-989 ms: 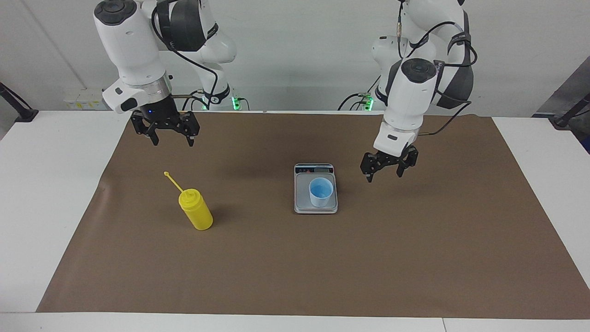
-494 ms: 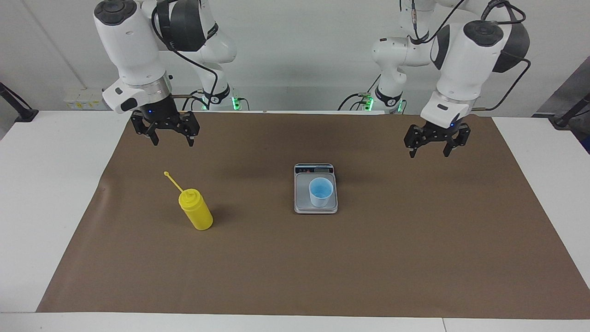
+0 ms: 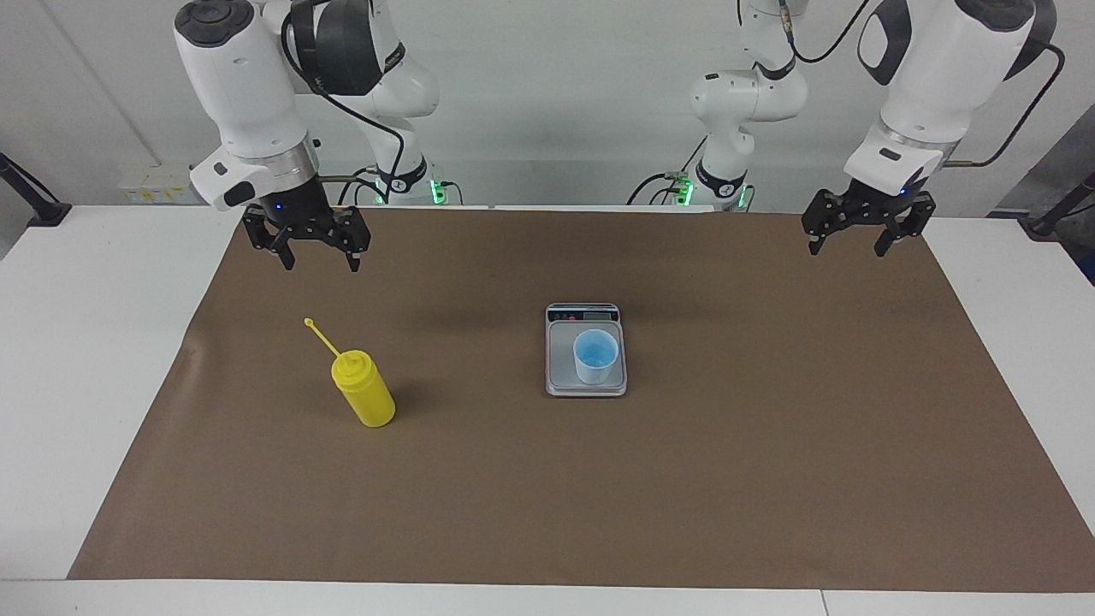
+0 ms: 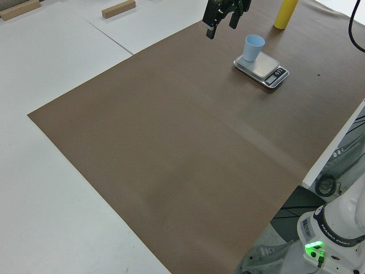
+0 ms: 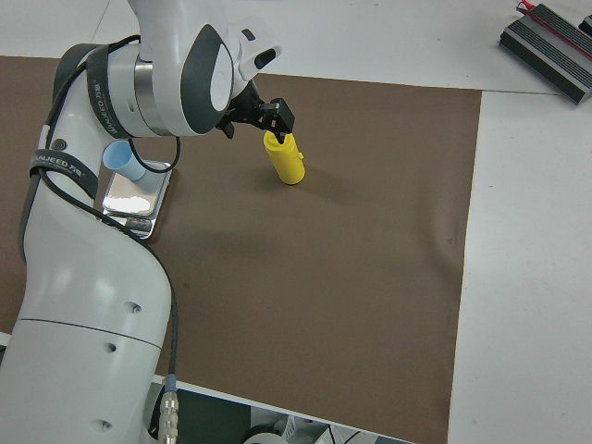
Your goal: Pour seasoning into cup on scale with both arms
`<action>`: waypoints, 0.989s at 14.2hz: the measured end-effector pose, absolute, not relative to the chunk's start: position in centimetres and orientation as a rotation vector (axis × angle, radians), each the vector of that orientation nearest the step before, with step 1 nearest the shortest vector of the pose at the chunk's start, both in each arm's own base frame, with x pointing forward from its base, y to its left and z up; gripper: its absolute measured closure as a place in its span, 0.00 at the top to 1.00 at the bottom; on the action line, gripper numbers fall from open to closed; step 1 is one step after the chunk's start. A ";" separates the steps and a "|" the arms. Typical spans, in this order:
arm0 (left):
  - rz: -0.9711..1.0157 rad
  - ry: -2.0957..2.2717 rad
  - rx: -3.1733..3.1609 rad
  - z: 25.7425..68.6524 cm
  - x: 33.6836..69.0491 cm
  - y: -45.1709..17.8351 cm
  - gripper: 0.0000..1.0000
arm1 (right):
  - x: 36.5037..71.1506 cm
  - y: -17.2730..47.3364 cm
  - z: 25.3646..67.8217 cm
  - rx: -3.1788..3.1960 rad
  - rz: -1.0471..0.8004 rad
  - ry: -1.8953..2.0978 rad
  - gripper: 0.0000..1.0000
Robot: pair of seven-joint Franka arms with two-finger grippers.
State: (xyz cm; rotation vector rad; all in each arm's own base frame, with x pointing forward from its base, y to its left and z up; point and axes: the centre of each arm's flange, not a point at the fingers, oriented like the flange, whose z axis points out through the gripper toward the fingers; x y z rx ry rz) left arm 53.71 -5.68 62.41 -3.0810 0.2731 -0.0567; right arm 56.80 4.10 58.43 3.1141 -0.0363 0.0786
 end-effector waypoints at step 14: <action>-0.021 0.034 -3.184 63.0 53.6 -2.3 1.00 | 56.8 4.1 58.4 3.114 0.079 -0.036 1.00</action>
